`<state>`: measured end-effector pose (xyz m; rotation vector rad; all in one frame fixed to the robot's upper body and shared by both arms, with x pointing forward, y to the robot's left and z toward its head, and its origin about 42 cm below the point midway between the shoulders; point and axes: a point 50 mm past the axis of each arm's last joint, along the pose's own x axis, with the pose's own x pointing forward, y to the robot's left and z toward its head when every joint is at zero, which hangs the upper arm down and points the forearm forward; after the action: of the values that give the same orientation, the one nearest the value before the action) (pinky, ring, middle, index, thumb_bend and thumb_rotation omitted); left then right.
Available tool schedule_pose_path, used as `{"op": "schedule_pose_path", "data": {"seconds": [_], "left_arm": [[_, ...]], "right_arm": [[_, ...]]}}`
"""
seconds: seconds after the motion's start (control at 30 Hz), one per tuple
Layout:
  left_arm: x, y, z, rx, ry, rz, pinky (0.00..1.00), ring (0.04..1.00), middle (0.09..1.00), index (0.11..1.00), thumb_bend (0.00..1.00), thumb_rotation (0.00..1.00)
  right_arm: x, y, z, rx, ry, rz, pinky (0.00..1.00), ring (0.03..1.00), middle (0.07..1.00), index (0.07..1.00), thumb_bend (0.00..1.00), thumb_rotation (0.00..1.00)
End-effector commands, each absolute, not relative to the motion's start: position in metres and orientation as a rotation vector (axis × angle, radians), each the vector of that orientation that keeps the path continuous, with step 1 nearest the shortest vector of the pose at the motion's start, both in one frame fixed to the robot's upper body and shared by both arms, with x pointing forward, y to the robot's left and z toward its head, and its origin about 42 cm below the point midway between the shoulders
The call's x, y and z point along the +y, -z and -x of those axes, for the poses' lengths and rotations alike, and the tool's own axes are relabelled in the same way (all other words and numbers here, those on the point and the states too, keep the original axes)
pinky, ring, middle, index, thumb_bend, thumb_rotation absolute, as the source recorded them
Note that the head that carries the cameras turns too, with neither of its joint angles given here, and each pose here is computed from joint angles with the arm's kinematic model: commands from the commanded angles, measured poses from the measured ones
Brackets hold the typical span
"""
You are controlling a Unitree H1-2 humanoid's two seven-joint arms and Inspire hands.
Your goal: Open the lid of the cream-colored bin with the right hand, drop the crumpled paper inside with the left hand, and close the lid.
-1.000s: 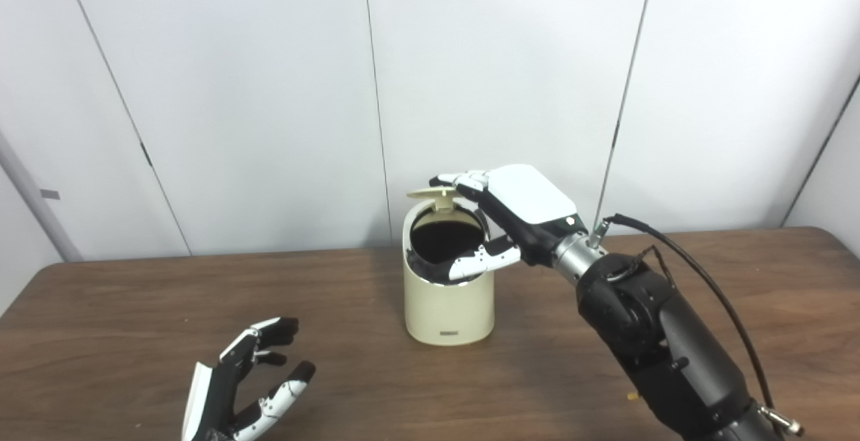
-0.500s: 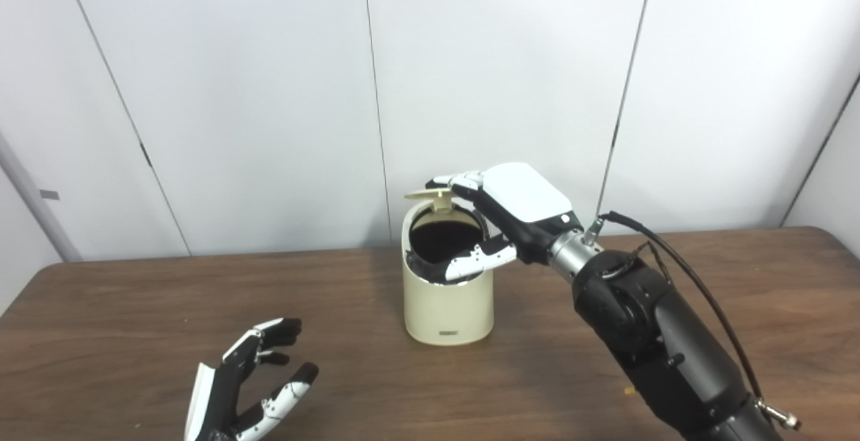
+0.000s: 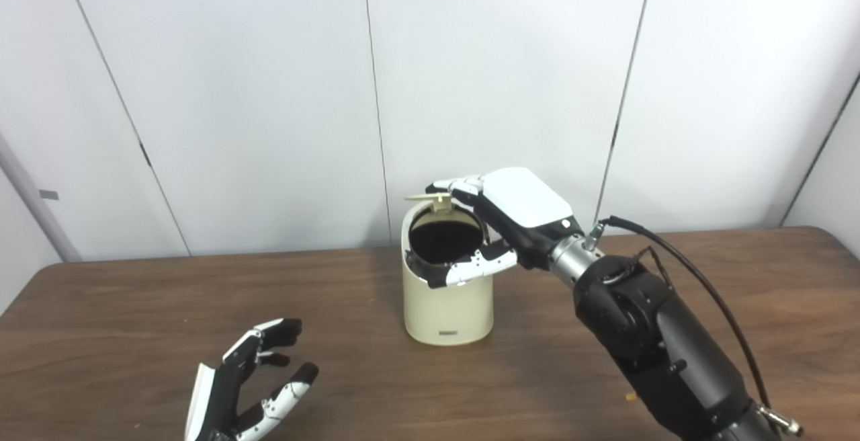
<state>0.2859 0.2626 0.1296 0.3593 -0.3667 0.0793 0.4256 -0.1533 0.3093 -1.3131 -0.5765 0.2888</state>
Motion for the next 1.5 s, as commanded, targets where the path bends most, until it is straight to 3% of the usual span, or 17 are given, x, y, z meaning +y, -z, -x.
{"op": "schedule_pose_path", "data": {"seconds": [0.0,0.53,1.47], "left_arm": [[0.26,-0.127,-0.283,-0.372,-0.069,-0.357,0.61,0.707,0.721,0.712,0.72,0.51],[0.259,-0.127,-0.286,-0.375,-0.067,-0.351,0.6,0.701,0.72,0.712,0.7,0.5],[0.262,-0.131,-0.285,-0.391,-0.072,-0.362,0.6,0.705,0.717,0.703,0.69,0.5]], "right_arm": [[-0.149,-0.334,-0.423,-0.658,-0.26,1.312,0.85,0.86,0.851,0.843,0.96,0.86],[-0.147,-0.365,-0.421,-0.673,-0.265,1.413,0.82,0.849,0.84,0.828,0.96,0.83],[-0.152,-0.341,-0.412,-0.613,-0.308,1.411,0.8,0.825,0.82,0.81,1.0,0.87]]}}
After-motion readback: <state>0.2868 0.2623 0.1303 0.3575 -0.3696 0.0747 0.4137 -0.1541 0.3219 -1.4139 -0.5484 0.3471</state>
